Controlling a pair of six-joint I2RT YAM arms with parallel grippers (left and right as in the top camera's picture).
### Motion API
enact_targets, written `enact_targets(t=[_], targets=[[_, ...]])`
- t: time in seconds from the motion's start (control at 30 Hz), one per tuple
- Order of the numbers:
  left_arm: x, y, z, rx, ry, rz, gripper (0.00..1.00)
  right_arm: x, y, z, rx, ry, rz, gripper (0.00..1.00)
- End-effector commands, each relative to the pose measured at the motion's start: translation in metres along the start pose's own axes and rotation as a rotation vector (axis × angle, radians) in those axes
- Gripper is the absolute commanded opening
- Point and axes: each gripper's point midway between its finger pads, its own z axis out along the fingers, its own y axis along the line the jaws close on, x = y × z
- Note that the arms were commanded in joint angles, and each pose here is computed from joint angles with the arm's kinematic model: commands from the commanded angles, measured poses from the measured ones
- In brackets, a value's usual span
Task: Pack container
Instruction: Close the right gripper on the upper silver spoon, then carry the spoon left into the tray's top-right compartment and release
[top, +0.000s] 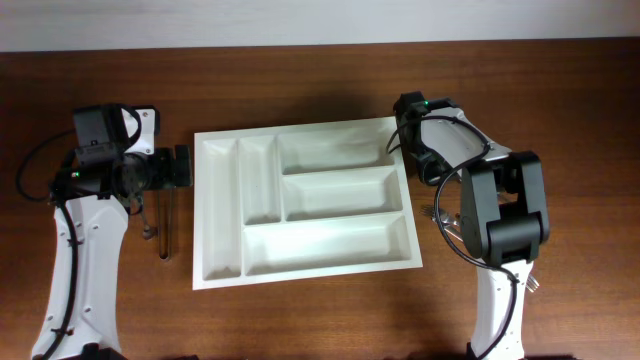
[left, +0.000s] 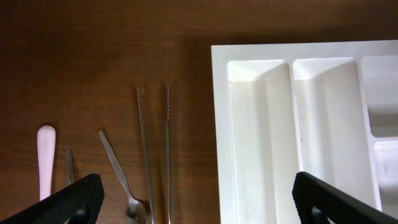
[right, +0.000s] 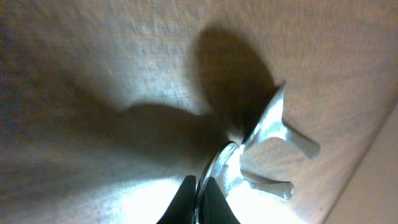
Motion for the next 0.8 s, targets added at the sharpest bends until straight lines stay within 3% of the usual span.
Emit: enact_targets(t=[0.0, 0.2, 0.47, 0.63, 0.77], targets=[[-0.007, 0.003, -0.003, -0.012, -0.015, 0.015, 0.99, 0.002, 0.005, -0.003, 0.033, 0.008, 0.037, 0.04], [-0.007, 0.003, -0.003, -0.012, -0.015, 0.015, 0.99, -0.005, 0.006, -0.049, 0.035, -0.096, 0.028, 0.04], [-0.007, 0.003, -0.003, -0.011, -0.015, 0.015, 0.99, -0.019, 0.010, -0.156, 0.043, -0.378, 0.034, 0.04], [-0.007, 0.003, -0.003, -0.012, -0.015, 0.015, 0.99, -0.021, 0.038, -0.208, -0.001, -0.512, 0.003, 0.04], [-0.007, 0.003, -0.003, -0.011, -0.015, 0.015, 0.99, -0.022, 0.086, -0.233, -0.114, -0.591, -0.048, 0.04]])
